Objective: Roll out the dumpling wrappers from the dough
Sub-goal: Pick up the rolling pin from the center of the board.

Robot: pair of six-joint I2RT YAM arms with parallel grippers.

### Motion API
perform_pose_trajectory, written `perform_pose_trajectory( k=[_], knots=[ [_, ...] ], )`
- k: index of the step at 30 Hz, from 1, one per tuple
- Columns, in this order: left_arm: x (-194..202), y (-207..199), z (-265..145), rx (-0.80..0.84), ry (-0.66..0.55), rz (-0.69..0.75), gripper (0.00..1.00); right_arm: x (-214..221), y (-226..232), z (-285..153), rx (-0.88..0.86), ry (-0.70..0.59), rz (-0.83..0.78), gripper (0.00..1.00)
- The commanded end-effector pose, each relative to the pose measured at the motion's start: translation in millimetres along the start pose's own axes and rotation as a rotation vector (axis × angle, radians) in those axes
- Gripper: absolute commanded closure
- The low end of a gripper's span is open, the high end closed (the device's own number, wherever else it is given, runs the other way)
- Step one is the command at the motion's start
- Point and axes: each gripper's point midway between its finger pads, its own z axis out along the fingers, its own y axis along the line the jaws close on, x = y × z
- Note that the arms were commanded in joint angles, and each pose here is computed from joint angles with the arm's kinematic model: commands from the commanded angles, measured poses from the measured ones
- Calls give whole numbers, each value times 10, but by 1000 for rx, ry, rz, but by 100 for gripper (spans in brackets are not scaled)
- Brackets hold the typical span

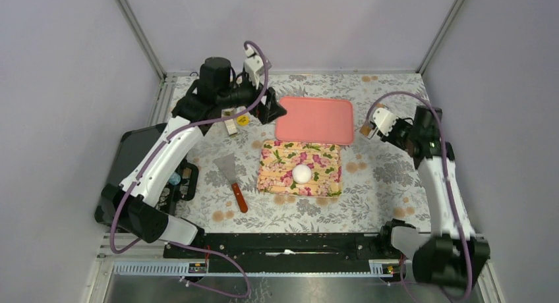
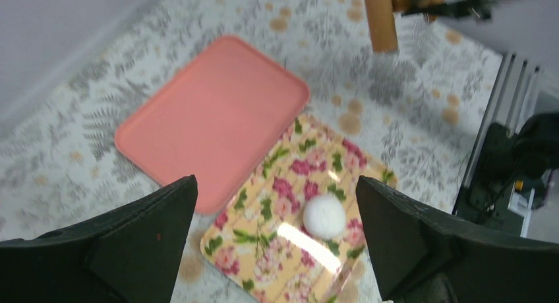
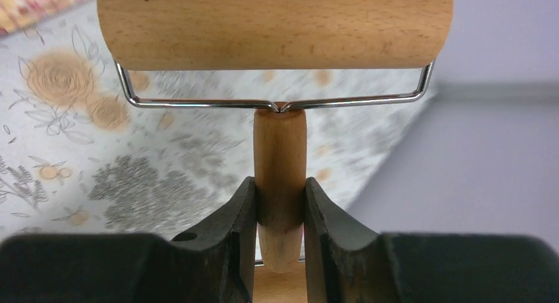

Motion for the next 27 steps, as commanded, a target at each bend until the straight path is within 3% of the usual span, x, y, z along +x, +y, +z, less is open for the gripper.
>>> perform_pose_trajectory(
  k=[1,7,11,20,27],
  knots=[
    [-765,-213,-176,59,-162,8,1,-765,236,-505,23,-312,-392,100],
    [-950,-366,-215,109,-194,-41,1,-1156,712,-658,-143,-494,-680,100],
    [-674,-385,68,123,-80,-119,1,-1299,920,-665,-199,-582,-873,100],
    [28,-658,783,229,198,-204,1,-1322,1421,-371,-337,-610,-1004,100],
    [464,-1099,1094,389,341,-262,1,-1258,1484,-241,-315,-579,-1027,100]
  ],
)
